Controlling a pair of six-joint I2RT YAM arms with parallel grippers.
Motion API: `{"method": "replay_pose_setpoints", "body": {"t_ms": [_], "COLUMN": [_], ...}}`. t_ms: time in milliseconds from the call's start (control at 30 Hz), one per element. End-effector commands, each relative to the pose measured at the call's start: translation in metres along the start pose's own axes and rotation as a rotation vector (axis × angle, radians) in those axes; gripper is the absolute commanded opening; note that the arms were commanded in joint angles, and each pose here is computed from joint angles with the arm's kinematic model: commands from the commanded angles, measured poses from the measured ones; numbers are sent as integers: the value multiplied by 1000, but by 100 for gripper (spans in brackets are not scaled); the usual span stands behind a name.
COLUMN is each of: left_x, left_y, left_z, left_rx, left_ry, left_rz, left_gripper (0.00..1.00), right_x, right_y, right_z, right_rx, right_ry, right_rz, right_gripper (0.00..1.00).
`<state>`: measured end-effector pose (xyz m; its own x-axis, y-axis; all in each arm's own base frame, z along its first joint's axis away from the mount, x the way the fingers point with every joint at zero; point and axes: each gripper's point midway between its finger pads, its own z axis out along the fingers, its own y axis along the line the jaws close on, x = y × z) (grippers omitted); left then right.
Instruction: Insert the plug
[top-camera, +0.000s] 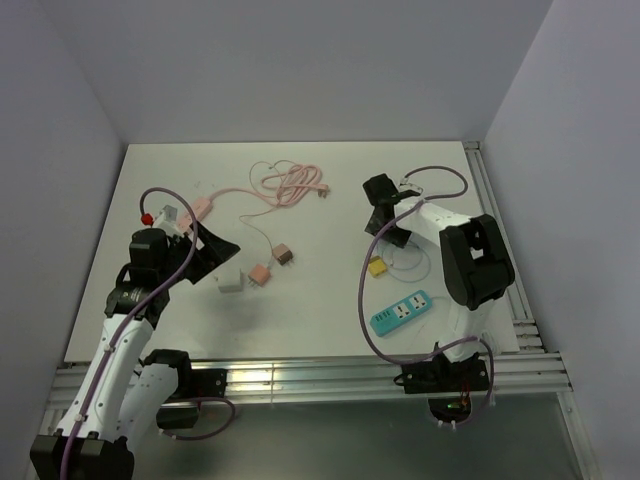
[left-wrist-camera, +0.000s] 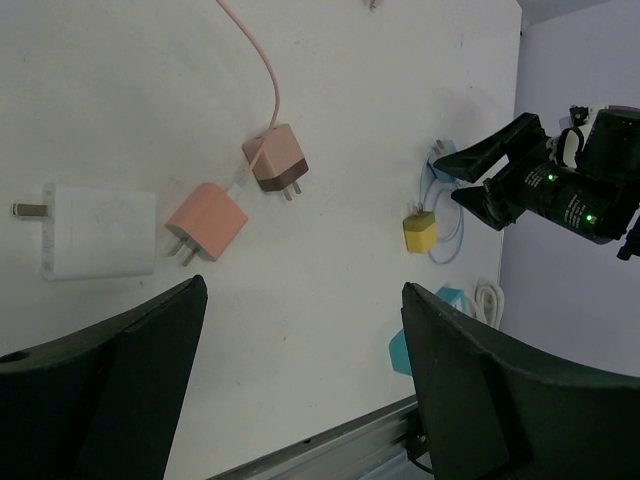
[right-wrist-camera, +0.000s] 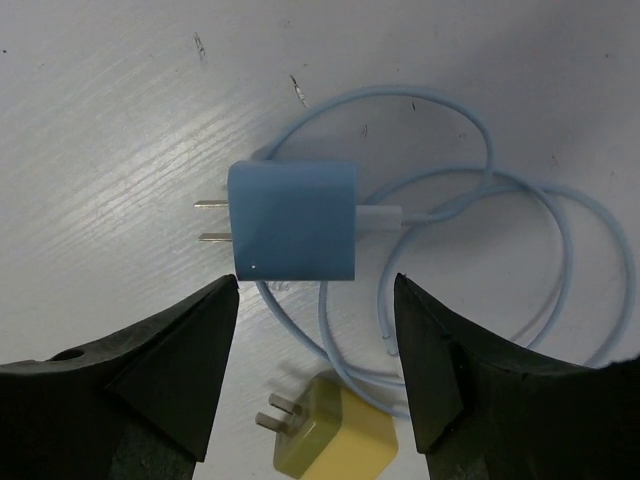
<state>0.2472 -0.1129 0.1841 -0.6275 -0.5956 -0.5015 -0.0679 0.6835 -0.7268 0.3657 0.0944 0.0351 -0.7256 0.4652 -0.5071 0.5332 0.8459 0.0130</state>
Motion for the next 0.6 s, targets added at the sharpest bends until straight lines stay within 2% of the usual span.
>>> {"method": "replay_pose_setpoints", "body": {"t_ms": [0,233,333,367,467,567], "left_x": [-11,-9,-7,-6,-4,3], "left_y": [-19,-22,-22,-23,-27,-45], "left_z": [-7,-9,-9,-9,-10,-13], "left_rx": [48,67,73,78,103,203], "left_ry": [-21,-18,-8,-3,10,65], "left_rz": [48,41,34,35,46,91], "left_gripper": [84,84,83,83,79,75], "right_x": [-23,-32,-35,-36,-39,-44], "right_y": [6,4,6,7,10,12], "right_z": [3,11,14,15,14,4], "right_rx": [4,14,-1,-6,-17,-66], "right_ry": [-65,-78,-80,-79,-83,-115], "right_rz": [-1,-41,-75,-83,-116,-151], "right_gripper": [70,68,62,52,35,0]}}
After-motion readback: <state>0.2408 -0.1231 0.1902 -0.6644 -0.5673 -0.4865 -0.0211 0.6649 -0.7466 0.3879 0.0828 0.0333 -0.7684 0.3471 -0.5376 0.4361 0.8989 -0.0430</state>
